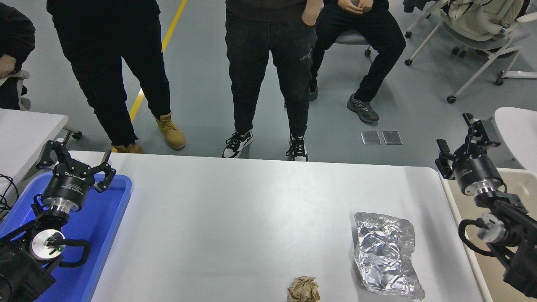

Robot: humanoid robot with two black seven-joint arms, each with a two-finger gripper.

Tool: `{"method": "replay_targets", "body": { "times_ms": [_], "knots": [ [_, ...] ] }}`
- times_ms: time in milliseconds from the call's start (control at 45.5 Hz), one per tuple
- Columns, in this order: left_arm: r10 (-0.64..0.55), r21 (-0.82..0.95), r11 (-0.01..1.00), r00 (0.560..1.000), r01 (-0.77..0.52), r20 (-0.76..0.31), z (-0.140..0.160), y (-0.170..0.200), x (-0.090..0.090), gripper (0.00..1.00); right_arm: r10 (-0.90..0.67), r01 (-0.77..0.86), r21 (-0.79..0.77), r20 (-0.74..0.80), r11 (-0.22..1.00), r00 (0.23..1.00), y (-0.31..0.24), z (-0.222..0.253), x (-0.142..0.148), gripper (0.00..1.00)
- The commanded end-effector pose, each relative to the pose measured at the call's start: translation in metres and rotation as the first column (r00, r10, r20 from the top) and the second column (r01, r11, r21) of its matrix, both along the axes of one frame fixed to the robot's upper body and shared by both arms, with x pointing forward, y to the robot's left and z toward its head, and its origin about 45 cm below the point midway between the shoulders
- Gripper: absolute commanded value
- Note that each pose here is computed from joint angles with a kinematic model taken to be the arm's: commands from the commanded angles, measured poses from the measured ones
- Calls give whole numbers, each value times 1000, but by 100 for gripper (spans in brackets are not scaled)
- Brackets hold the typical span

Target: Clean the table surface

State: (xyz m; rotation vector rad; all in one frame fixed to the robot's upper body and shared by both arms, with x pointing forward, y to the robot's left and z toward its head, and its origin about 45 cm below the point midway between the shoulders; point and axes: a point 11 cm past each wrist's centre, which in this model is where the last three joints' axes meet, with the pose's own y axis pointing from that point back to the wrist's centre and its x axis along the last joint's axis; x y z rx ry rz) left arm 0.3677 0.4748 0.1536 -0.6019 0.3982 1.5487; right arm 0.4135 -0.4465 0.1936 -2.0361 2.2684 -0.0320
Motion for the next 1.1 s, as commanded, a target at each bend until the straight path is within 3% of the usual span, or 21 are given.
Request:
{"method": "replay_targets", "body": {
  "times_ms": [0, 176, 308, 549, 813, 1077],
  "knots": [
    [0, 0, 1000, 1000, 0, 0, 0, 0, 0, 100, 42, -45, -147, -23, 988, 999, -17, 26, 6, 99],
    [0, 0, 1000, 1000, 0, 0, 0, 0, 0, 100, 99, -117, -275, -78, 954, 992, -22, 35, 7, 99],
    [0, 0, 1000, 1000, 0, 0, 0, 0, 0, 100, 277, -386, -542, -274, 747, 921, 7, 37, 20, 99],
    [0, 0, 1000, 1000, 0, 0, 0, 0, 0, 100, 337, -579, -688, -472, 436, 815, 21, 33, 21, 99],
    [0, 0, 1000, 1000, 0, 0, 0, 0, 0, 100, 341, -702, -699, -633, 133, 695, 31, 20, 14, 99],
    [0, 0, 1000, 1000, 0, 0, 0, 0, 0, 100, 254, -798, -588, -798, -130, 546, 21, -7, -8, 99]
  ]
}}
